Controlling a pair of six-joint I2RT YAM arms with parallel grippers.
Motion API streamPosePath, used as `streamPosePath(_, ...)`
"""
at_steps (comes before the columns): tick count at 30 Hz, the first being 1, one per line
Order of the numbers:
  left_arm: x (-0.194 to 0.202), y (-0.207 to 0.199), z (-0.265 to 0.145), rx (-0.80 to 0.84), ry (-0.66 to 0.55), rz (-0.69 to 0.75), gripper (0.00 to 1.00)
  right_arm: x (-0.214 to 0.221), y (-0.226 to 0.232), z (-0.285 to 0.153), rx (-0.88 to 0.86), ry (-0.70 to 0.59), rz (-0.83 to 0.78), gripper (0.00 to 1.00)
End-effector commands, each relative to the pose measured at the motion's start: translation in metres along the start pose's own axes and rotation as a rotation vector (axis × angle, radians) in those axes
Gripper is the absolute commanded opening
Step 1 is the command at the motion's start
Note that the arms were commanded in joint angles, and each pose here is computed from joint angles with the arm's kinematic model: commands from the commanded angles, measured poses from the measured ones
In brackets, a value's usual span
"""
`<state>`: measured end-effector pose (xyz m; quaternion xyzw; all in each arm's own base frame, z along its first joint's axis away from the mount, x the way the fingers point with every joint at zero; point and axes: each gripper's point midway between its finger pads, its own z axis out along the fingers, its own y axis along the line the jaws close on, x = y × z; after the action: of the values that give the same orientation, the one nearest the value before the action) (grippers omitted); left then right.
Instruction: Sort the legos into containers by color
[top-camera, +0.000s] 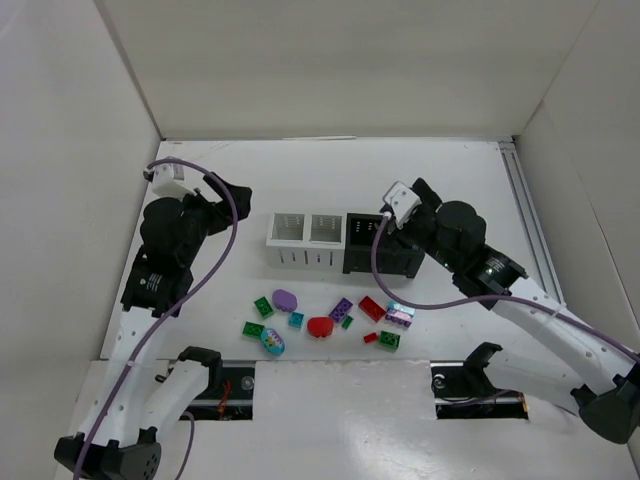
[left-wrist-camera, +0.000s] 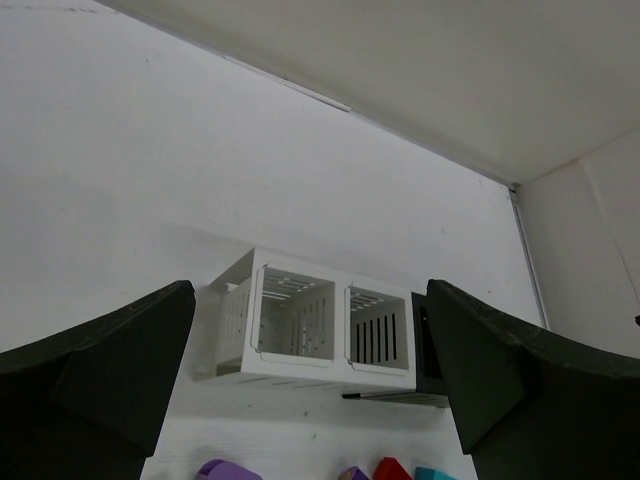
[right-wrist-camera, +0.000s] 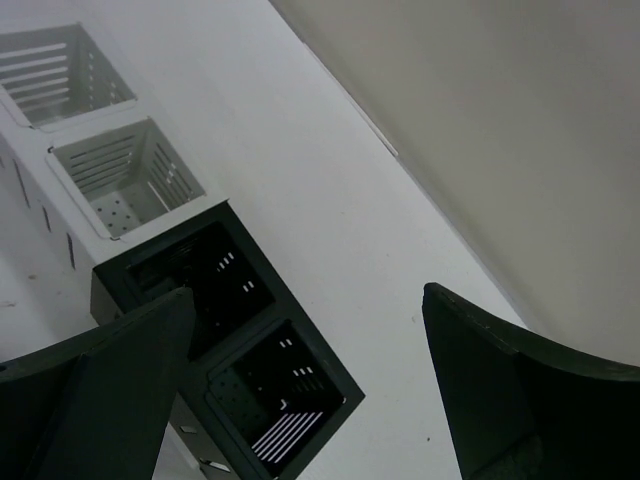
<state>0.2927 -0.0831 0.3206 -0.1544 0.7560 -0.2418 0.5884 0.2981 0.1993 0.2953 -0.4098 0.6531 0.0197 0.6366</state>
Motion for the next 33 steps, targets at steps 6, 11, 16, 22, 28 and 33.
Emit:
streamPosePath(6,0.031,0.008,-0.006,0.010,0.082,-0.034,1.00,-0.024,0.035,-0.005,-0.144,-0.069,-0.052,1.00)
streamPosePath(11,0.040,0.013,-0.006,-0.010,0.108,-0.054,1.00,-0.034,0.108,0.004,-0.359,-0.111,-0.161,1.00)
streamPosePath(16,0.053,0.024,-0.008,-0.061,0.160,-0.062,1.00,-0.020,0.188,0.001,-0.642,-0.141,-0.250,1.00)
streamPosePath(22,0.064,0.030,-0.005,-0.069,0.184,-0.072,1.00,0.004,0.240,0.011,-0.785,-0.100,-0.300,0.94)
streamPosePath(28,0.072,0.035,-0.005,-0.080,0.200,-0.072,1.00,0.041,0.288,0.020,-0.914,-0.019,-0.329,0.94)
streamPosePath(33,0.074,0.036,-0.003,-0.086,0.207,-0.072,1.00,0.055,0.306,0.019,-0.987,-0.001,-0.317,0.92)
